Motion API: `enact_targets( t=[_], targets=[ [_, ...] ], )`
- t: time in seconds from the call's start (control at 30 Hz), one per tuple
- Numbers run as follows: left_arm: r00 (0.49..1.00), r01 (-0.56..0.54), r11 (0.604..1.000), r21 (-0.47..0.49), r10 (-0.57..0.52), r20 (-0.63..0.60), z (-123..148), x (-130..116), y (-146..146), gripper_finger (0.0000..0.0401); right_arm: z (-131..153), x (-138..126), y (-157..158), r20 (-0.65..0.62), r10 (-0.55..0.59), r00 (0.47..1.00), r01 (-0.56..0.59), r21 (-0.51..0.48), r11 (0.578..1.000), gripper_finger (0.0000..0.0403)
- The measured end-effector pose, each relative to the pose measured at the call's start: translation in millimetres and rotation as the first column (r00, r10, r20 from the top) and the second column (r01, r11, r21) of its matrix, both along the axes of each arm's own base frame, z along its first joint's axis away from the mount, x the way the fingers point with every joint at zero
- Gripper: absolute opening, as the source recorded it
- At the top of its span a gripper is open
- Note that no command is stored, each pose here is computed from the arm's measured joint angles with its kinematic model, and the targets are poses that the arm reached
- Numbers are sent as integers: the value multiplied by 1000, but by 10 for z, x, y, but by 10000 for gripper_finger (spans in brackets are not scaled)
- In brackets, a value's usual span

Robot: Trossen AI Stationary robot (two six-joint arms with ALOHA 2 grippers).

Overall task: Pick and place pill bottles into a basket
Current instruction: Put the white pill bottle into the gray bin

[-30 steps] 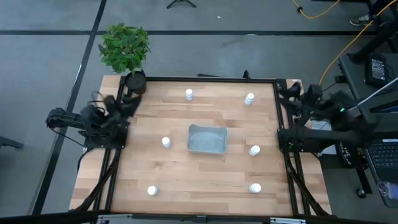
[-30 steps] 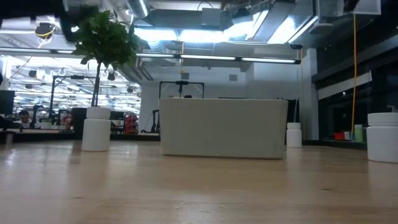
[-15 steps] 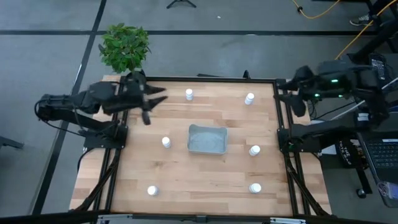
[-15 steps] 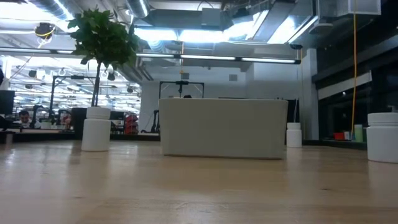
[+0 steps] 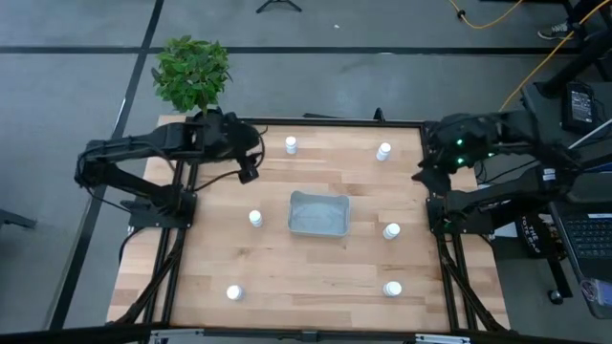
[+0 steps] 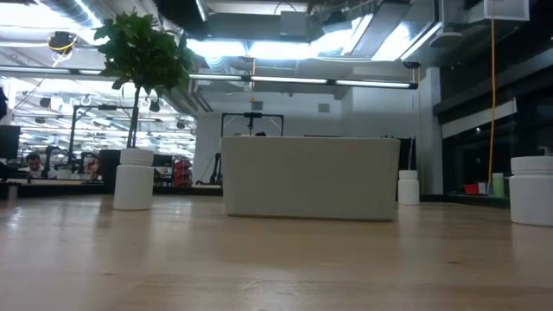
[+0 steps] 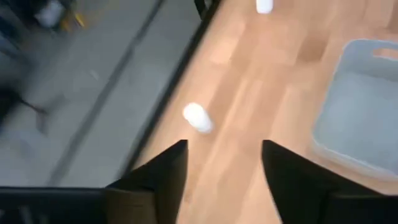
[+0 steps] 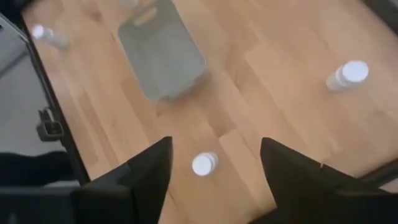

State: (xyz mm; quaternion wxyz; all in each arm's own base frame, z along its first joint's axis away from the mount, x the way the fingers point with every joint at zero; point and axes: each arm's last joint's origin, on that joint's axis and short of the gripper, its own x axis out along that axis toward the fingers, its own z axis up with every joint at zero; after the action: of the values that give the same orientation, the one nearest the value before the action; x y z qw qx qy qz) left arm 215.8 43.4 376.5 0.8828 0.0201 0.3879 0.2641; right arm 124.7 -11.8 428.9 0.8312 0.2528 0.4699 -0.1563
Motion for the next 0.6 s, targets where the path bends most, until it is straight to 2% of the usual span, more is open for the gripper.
enact_targets(
  t=[0.13,0.23,0.37,0.47,0.6],
  targets=[
    [997,-72,988,-138,70,-16,-95,35,82,274,-275,93,41,-116,14,993,-11,26,1000,289],
    [994,-108,981,-160,104,-32,-140,70,116,325,-556,154,80,-231,17,973,0,73,997,318],
    [992,-118,980,-161,111,-56,-187,119,135,380,-962,196,145,-382,-42,923,94,118,989,342],
    [992,-119,979,-163,110,-66,-210,147,140,397,-1222,261,237,-412,-56,910,135,166,977,345],
    [991,-115,980,-164,102,-83,-243,185,148,394,-1471,396,402,-349,-76,934,158,211,965,343]
  ],
)
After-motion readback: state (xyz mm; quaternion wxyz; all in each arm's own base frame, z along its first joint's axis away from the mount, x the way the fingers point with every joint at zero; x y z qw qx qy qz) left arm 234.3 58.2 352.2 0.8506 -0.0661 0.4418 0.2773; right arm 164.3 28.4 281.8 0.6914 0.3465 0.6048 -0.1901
